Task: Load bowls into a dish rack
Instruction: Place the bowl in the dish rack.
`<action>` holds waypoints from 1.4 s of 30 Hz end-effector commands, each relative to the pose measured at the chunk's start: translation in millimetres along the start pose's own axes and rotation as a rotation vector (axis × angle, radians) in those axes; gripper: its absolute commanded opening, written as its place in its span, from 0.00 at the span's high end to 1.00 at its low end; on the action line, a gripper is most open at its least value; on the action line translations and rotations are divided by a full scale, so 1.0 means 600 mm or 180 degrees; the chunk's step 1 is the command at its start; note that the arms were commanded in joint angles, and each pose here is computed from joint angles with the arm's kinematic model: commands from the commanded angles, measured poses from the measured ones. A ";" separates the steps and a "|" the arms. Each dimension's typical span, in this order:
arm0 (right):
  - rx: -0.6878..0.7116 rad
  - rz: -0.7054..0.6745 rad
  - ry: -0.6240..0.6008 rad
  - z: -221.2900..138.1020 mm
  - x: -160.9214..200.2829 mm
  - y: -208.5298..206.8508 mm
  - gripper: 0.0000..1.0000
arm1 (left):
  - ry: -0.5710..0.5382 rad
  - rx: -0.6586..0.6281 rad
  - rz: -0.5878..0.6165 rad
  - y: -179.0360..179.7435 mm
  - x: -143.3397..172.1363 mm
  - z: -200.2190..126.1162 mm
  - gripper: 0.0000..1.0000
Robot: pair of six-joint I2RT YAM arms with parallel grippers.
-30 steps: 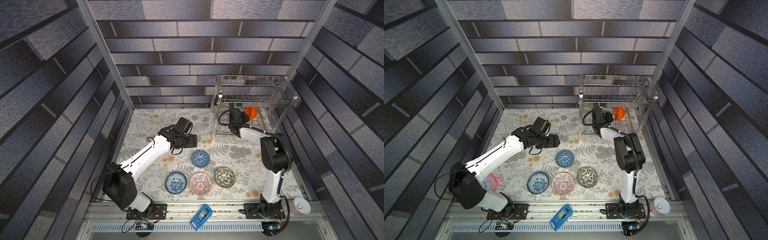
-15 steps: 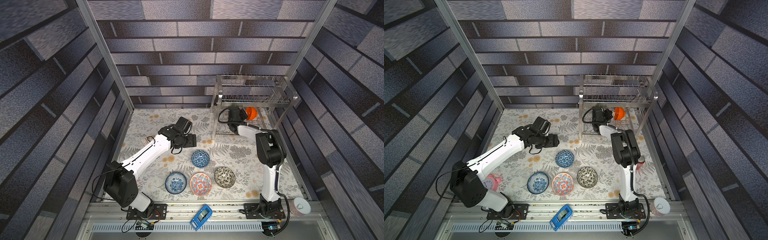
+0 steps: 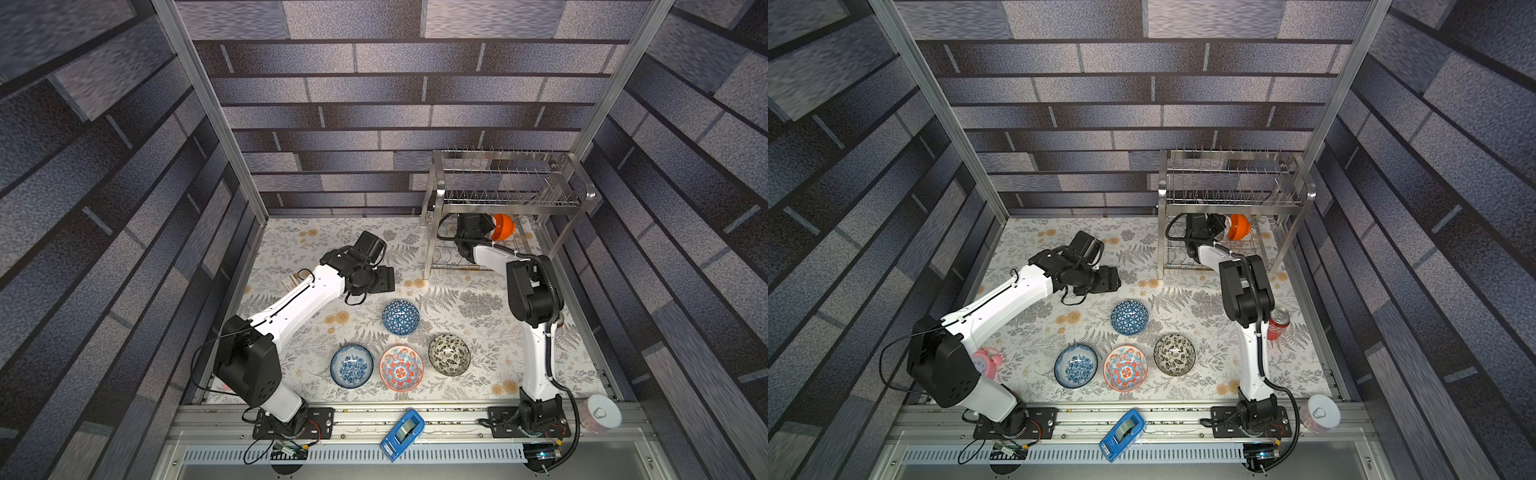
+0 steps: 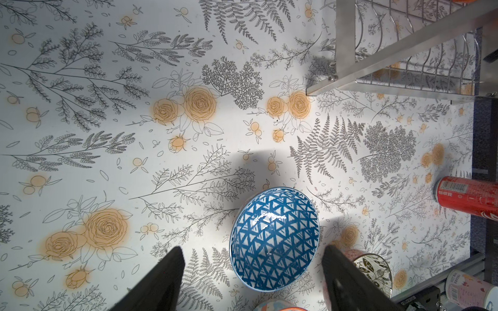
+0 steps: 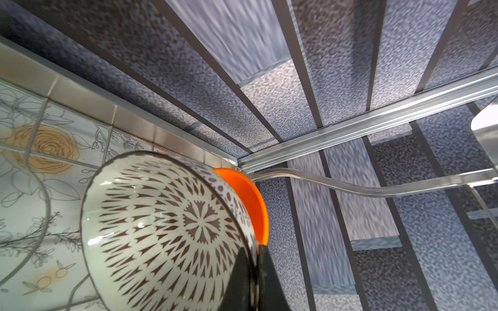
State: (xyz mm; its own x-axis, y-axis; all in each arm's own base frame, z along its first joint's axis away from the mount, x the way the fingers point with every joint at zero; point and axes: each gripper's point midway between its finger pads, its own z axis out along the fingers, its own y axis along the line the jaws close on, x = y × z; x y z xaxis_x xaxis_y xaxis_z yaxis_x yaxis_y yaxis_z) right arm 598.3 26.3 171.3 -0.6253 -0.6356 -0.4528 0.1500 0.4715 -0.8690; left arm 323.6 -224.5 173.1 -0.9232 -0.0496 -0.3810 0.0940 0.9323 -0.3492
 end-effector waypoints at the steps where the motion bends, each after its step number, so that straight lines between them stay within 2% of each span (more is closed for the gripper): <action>1: 0.0263 0.0186 -0.0032 0.009 -0.021 -0.044 1.00 | 0.0015 0.0024 0.0014 0.001 -0.006 -0.004 0.17; 25: 0.0451 -0.0055 0.0048 0.037 -0.019 -0.038 1.00 | 0.0027 0.0031 -0.0043 0.013 -0.010 0.001 0.17; 42: 0.0370 -0.0094 0.0140 0.044 -0.012 -0.023 1.00 | 0.0034 0.0027 -0.0065 0.019 -0.009 0.003 0.17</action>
State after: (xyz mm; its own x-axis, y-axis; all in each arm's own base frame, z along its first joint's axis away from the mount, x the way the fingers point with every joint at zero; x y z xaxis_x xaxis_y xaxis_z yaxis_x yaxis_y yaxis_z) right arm 618.7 14.2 166.8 -0.6644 -0.6543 -0.3612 0.1424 0.3636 -0.9206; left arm 330.1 -215.8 172.5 -0.9265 -0.0798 -0.3677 0.0658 0.9278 -0.3673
